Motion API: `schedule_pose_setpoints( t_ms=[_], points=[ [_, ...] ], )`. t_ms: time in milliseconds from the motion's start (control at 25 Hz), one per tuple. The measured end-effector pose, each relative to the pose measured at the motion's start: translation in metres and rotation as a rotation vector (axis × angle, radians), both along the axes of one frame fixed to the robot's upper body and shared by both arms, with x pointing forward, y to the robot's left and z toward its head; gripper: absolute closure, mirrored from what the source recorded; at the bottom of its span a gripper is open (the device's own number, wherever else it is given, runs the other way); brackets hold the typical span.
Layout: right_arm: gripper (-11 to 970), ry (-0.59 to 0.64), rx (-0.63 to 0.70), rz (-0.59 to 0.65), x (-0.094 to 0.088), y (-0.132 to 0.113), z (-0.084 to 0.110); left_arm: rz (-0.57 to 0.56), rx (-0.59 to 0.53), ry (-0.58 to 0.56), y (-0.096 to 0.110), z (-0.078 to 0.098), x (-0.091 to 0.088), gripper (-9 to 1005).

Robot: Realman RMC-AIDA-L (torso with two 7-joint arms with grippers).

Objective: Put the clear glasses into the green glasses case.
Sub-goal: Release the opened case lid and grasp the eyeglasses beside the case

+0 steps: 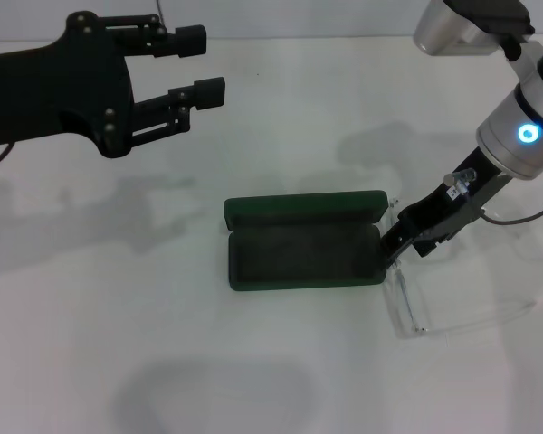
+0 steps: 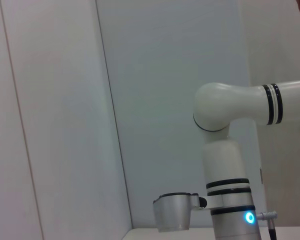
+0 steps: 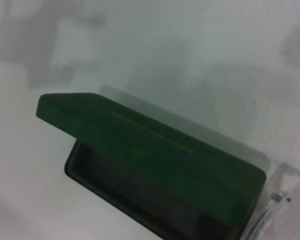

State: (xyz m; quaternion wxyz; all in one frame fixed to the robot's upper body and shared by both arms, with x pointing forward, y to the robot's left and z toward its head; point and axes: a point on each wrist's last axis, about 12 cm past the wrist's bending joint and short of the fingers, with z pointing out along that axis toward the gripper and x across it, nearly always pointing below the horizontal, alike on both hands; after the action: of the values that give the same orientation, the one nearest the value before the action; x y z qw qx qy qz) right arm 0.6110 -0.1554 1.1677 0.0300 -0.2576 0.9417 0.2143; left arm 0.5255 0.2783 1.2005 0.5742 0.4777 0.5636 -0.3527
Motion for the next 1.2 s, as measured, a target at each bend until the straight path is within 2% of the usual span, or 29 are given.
schedule_pose_setpoints(
  t_ms=[560,1200],
  points=[
    [266,0.009,-0.006,-0.018,0.003,0.000,-0.010,-0.012,0.000,-0.003,-0.003,-0.002,0.003,533],
    [269,0.008,-0.045,0.020,0.004,0.010,-0.014,-0.013,-0.006,0.002,-0.004,-0.003,0.003,537]
  ],
)
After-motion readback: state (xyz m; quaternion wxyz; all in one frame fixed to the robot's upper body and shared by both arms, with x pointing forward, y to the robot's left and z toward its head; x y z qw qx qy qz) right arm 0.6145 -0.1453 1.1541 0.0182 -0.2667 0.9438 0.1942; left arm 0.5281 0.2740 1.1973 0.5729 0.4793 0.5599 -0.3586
